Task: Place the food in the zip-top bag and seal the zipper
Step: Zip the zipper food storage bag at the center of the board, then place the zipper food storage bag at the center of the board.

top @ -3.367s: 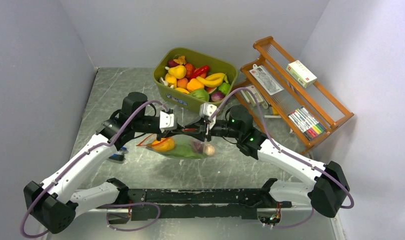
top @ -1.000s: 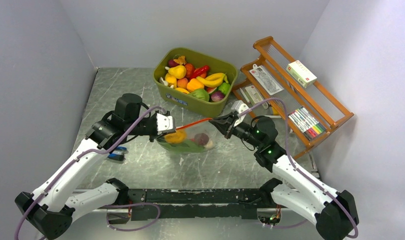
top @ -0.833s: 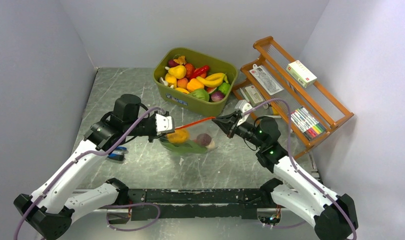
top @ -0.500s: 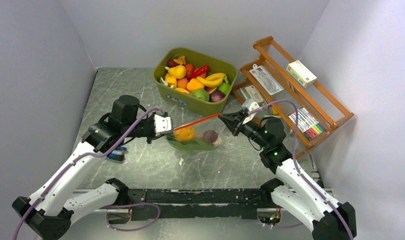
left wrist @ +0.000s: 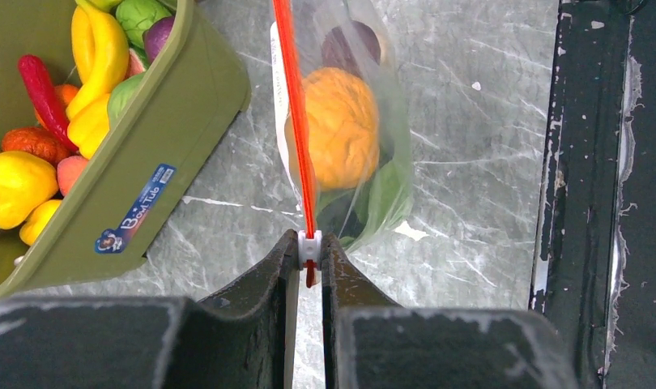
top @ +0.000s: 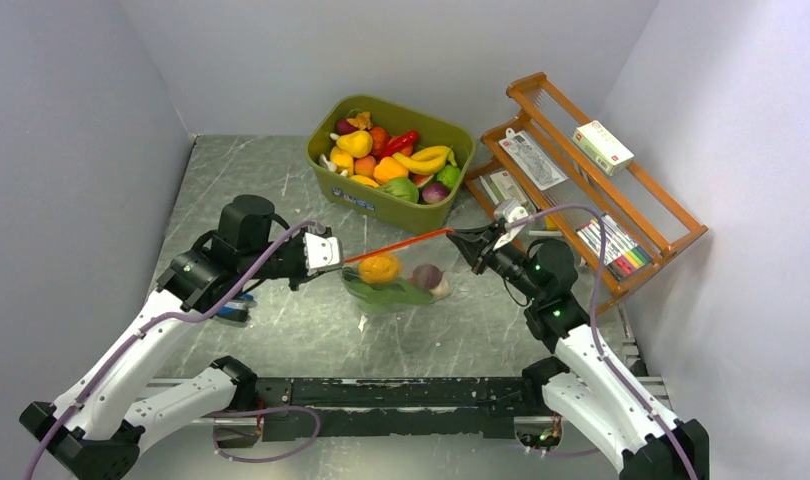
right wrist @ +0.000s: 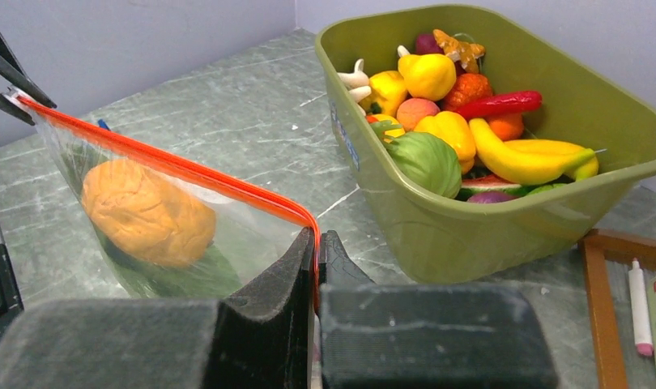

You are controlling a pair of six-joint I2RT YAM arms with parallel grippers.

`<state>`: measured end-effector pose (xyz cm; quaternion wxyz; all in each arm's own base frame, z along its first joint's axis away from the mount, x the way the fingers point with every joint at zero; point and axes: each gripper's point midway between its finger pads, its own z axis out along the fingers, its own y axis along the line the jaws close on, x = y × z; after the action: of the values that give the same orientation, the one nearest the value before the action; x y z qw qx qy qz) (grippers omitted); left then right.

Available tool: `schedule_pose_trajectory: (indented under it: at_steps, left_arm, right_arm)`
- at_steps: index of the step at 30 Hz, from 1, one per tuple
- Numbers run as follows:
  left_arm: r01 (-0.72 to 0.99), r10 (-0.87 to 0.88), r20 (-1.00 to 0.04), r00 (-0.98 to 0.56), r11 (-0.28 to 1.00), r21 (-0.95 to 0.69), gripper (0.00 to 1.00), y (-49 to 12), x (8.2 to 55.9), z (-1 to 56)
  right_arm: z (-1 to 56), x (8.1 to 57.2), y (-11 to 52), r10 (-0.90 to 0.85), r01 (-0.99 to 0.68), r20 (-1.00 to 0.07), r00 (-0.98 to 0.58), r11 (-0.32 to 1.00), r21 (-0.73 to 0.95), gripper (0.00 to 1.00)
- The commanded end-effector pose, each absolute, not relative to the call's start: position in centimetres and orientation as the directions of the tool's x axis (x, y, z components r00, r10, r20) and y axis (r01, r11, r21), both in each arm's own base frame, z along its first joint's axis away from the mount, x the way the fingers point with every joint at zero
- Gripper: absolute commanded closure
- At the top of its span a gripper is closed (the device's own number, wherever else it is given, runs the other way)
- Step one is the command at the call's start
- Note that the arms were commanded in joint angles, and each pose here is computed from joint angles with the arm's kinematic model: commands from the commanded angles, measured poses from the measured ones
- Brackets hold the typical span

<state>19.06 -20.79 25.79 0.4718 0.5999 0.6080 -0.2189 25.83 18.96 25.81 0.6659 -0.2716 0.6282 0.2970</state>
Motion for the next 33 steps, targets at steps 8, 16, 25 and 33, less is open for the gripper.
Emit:
schedule_pose_trajectory:
  at_steps: [8, 16, 25, 33]
  left_arm:
    - [0.939, 0.614, -0.784, 0.092, 0.208, 0.274, 0.93, -18.9, 18.9, 23.6]
    - [0.871, 0.587, -0.792, 0.166, 0.29, 0.397, 0.93, -19.0, 21.5, 25.2]
    - [0.703, 0.659, -0.724, 0.203, 0.417, 0.576, 0.93, -17.0, 27.3, 30.0]
    - [0.76, 0.629, -0.752, 0.197, 0.386, 0.523, 0.93, -17.4, 26.5, 27.9]
  right_arm:
    - [25.0, 27.6, 17.0, 0.065, -0.664, -0.998, 0.022, 0.747, 0.034, 1.0]
    - [26.5, 27.9, 18.3, 0.123, -0.713, -0.99, 0.075, 0.7, 0.033, 1.0]
    - [29.7, 29.8, 20.6, 0.126, -0.775, -0.977, 0.169, 0.629, -0.053, 1.0]
    - [28.1, 29.7, 21.1, 0.09, -0.8, -0.987, 0.133, 0.598, -0.054, 1.0]
